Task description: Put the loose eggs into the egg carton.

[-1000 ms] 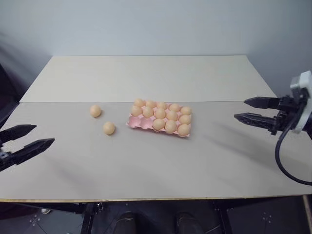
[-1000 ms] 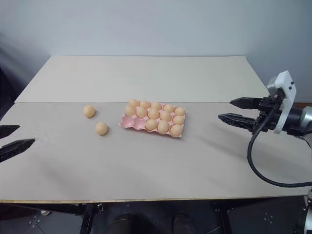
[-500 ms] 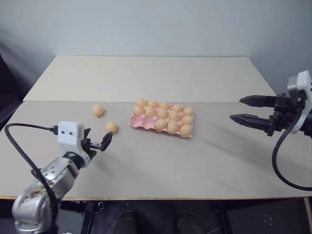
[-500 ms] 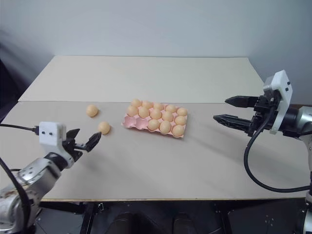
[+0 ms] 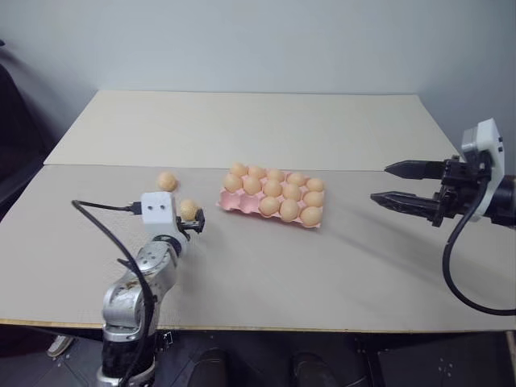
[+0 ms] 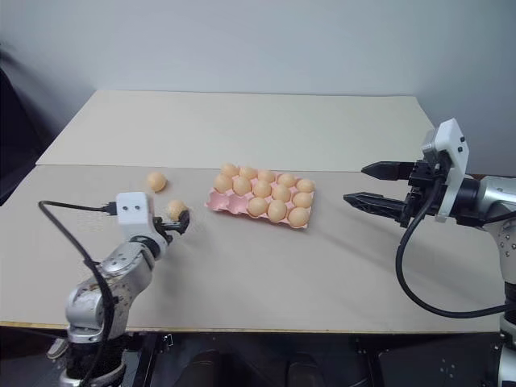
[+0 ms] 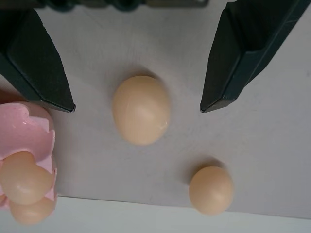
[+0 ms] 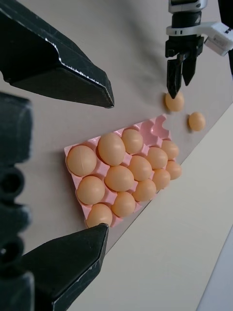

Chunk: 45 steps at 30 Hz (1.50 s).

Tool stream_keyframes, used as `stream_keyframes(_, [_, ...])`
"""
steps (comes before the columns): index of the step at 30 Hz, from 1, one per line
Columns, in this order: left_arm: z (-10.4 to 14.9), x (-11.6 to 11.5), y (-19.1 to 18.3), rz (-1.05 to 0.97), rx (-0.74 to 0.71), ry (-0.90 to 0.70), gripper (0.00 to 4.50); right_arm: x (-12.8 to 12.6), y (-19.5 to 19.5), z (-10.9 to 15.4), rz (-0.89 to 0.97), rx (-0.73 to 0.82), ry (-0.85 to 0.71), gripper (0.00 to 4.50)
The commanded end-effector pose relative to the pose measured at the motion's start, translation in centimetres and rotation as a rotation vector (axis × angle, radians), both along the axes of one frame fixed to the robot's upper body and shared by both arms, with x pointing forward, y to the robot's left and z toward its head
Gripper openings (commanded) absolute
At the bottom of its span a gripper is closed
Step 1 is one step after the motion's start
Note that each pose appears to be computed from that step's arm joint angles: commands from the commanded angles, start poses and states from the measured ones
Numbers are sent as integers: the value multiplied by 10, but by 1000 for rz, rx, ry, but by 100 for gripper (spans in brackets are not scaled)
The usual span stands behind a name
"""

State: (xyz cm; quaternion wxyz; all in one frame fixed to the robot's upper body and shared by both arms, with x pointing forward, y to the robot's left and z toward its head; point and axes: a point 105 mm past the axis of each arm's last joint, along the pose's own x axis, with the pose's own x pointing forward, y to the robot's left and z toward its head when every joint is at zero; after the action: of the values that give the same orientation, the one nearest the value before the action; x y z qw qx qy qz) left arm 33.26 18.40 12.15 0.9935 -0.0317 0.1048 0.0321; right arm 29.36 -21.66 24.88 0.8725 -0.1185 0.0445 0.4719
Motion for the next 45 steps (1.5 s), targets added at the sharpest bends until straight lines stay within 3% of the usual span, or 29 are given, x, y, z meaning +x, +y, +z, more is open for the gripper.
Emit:
stream_keyframes(1, [13, 7, 1, 5, -21, -53, 450, -4, 3, 15, 16, 0, -59, 446])
stream_keyframes(12, [5, 33, 4, 3, -65, 1, 450, -2, 7, 16, -18, 16, -37, 446])
stream_keyframes(22, [1, 43, 9, -7, -60, 23, 450, -3, 10, 17, -25, 22, -26, 446])
stream_keyframes(29, [6, 43, 18, 4, -36, 18, 234, -1, 12, 18, -29, 24, -25, 450])
stream_keyframes(32, [5, 40, 21, 3, -28, 22, 164, -1, 13, 18, -27, 23, -27, 450])
stream_keyframes(37, [21, 36, 19, -34, -5, -34, 151, -2, 14, 19, -26, 21, -32, 450])
stream_keyframes(42, [74, 32, 7, -173, 23, -194, 151, -5, 13, 22, -34, 18, -50, 450])
stream_keyframes(45, [99, 37, -20, -318, 18, -267, 151, -7, 13, 21, -41, 16, -47, 450])
